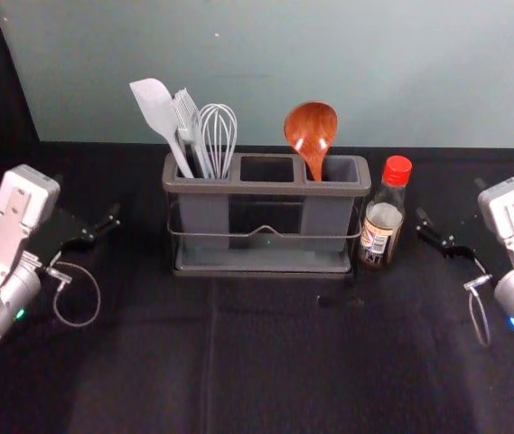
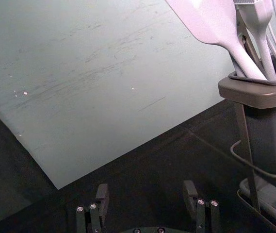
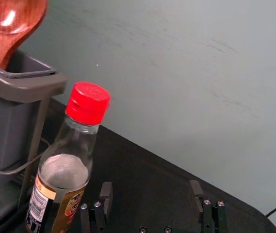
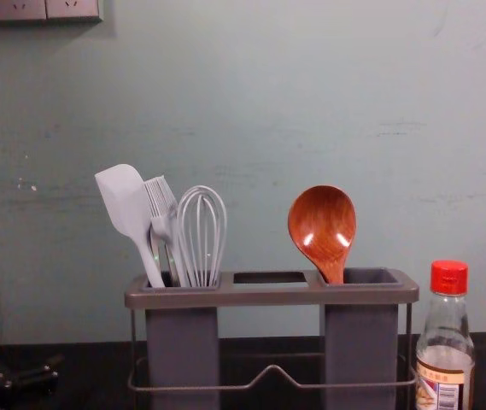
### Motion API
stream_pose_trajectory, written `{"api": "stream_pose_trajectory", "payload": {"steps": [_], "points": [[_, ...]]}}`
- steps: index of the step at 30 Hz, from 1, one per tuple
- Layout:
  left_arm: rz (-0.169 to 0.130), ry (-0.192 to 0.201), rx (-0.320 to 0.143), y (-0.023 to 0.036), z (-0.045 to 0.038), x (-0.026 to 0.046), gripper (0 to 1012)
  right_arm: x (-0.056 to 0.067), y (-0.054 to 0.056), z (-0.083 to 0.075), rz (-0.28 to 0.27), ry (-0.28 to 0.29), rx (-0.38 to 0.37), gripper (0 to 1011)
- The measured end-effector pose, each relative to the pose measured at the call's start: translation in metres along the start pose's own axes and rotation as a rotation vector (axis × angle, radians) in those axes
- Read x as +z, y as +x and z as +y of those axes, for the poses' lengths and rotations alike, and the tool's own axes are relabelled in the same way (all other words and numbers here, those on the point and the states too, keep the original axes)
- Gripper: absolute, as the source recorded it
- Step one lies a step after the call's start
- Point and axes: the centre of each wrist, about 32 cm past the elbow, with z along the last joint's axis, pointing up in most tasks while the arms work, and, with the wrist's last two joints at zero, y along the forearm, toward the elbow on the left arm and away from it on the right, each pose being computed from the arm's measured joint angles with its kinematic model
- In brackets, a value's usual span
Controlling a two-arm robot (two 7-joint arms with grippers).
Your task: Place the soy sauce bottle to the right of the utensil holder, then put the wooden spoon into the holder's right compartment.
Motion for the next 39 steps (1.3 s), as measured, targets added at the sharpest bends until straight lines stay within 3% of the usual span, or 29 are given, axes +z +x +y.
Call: {"api": "stream_pose_trajectory", "payload": {"steps": [9,39], "points": [[0.000,0.000,0.000,0.0000,0.0000,0.0000,1005,0.0034,0.0067,0.0029,-0.030,0.004,0.029,1002],[0.000,0.000,0.000,0.0000,0.0000,0.0000,1005,0.0039,0.0066,0.0032,-0.042,0.004,0.011,1002]]}}
